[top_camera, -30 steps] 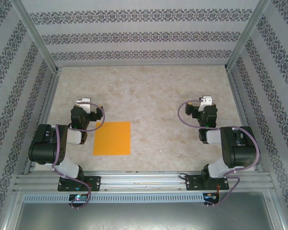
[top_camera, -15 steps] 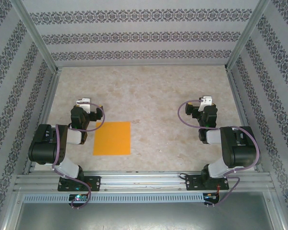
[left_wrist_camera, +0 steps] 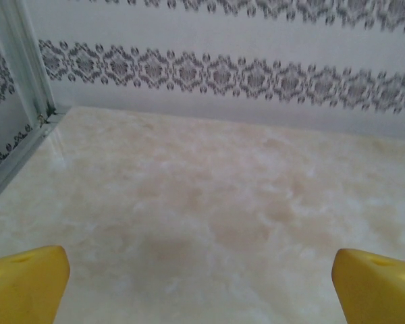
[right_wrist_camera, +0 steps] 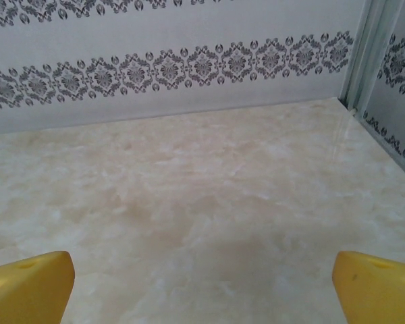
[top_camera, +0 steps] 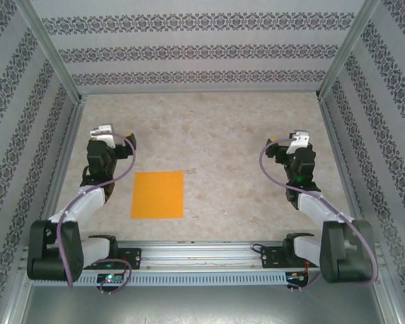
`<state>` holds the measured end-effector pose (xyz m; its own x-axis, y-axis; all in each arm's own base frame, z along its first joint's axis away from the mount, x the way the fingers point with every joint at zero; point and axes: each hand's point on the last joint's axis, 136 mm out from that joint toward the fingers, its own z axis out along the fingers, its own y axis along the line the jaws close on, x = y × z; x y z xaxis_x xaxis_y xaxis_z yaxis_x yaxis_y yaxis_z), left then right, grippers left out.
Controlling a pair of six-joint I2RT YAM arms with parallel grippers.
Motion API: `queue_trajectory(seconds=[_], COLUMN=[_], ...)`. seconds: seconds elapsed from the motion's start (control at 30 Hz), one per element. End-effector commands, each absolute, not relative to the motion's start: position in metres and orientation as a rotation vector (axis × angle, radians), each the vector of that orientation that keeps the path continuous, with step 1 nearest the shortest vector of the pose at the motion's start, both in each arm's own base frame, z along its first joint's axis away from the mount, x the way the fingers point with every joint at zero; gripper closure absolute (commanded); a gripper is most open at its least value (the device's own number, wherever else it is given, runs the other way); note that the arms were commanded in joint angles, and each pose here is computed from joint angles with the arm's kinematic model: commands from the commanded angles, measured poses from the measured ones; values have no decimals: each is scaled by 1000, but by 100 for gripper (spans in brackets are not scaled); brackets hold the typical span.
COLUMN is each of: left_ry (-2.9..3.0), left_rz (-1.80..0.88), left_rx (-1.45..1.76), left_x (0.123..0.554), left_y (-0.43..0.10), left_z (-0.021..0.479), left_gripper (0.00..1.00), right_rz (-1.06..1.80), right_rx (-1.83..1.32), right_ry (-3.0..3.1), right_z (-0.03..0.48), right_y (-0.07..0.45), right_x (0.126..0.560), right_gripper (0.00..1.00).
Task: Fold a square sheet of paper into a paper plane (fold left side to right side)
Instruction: Move the square sheet of paper to the center of the table.
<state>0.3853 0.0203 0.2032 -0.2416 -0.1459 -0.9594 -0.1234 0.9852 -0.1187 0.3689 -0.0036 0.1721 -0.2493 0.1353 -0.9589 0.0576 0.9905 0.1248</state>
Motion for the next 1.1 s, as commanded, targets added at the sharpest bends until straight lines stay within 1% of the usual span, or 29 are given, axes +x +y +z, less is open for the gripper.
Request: queue_trajectory(seconds=[0.0, 0.1, 0.13, 0.2, 0.33, 0.4, 0.47, 0.7, 0.83, 1.07], left_ry=[2073, 2201, 2240, 2328, 2452, 2488, 2519, 2691, 2765, 2837], left_rz=[-178, -369, -435, -592, -905, -1024, -1087, -1070, -1024, -979], left_rx=[-363, -396, -402, -413, -443, -453, -451, -402, -394, -478], left_x=[356, 337, 331, 315, 285, 275, 269, 263, 263, 260], left_y=[10, -16, -25, -46, -87, -103, -116, -143, -154, -162], left_z=[174, 166, 161, 150, 128, 118, 109, 66, 43, 9], left_gripper=[0, 0, 1, 7, 22, 28, 32, 46, 48, 53], right_rz=[223, 372, 426, 555, 773, 846, 871, 788, 760, 717], right_rx=[213, 245, 244, 260, 291, 298, 292, 242, 228, 221], right_ry=[2013, 2068, 2082, 2110, 2190, 2225, 2259, 2317, 2319, 2322], right_z=[156, 159, 160, 161, 154, 148, 142, 132, 133, 132], right_y=[11, 28, 35, 50, 76, 86, 93, 101, 102, 100], right_x=[348, 333, 329, 320, 304, 299, 295, 295, 297, 295], right_gripper=[2, 2, 2, 2, 2, 2, 2, 2, 2, 2])
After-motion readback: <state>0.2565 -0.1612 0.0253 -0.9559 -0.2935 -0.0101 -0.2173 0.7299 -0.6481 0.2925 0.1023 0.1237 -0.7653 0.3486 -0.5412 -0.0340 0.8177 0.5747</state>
